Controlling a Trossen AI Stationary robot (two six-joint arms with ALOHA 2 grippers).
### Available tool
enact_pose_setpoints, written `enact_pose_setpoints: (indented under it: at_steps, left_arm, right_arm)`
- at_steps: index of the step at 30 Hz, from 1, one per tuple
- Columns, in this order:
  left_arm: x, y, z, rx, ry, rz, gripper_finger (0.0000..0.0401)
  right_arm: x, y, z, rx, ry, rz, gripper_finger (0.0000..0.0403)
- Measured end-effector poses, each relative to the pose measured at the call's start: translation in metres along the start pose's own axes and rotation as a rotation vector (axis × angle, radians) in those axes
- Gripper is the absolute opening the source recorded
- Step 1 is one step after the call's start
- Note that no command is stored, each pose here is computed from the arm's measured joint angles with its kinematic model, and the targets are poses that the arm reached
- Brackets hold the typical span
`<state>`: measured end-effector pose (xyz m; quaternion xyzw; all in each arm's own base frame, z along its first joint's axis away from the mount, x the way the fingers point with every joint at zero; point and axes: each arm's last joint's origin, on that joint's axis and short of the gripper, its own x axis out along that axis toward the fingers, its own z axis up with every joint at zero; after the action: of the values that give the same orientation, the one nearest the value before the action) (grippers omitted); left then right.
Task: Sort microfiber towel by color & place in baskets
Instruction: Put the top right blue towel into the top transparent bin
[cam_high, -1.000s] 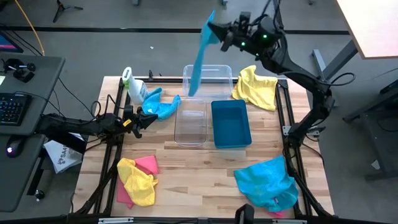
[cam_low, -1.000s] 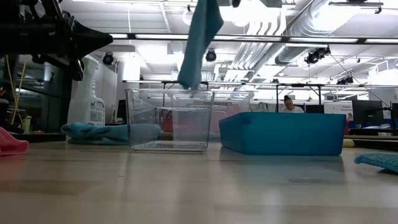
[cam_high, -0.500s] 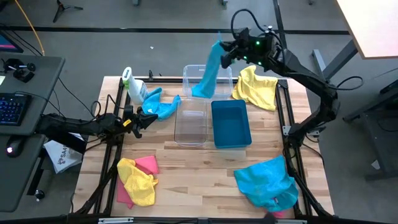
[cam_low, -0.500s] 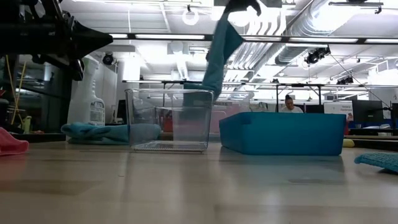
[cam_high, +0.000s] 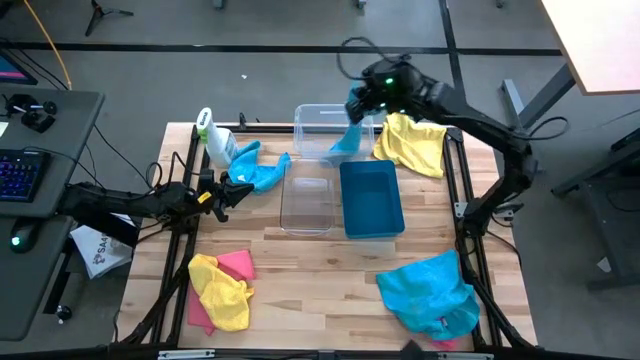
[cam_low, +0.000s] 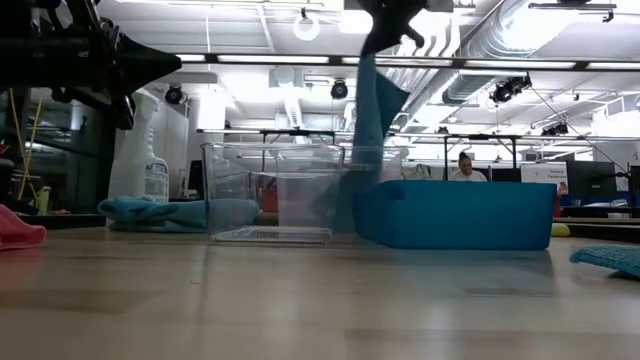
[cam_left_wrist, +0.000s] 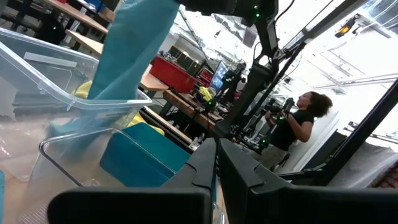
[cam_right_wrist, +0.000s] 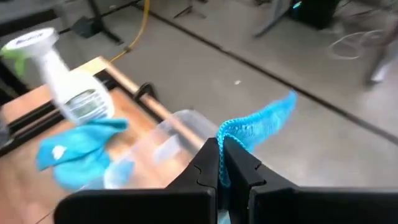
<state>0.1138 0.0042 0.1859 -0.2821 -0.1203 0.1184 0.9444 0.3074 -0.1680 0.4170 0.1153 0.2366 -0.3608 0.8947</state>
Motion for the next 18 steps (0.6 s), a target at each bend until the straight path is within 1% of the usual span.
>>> enact_pose_setpoints:
  at_steps: [5,7,10,13,18]
  left_arm:
    - [0.000,0.000,0.000,0.000,0.000,0.000,0.0007]
    - [0.000,0.000,0.000,0.000,0.000,0.000,0.0007]
    - [0.000,0.000,0.000,0.000,0.000,0.000,0.0007]
    - [0.000,0.000,0.000,0.000,0.000,0.000,0.0007]
    - [0.000,0.000,0.000,0.000,0.000,0.000,0.0007]
  right_arm:
    - [0.043,0.026,-0.014,-0.026,0.050,0.098,0.0000]
    - [0.059,0.035,-0.020,-0.013,0.070,0.135,0.0000]
    - [0.077,0.043,-0.033,-0.013,0.142,0.138,0.0000]
    - [0.086,0.044,-0.045,-0.030,0.222,0.121,0.0005]
    - [0.086,0.038,-0.052,-0.041,0.299,0.096,0.0022]
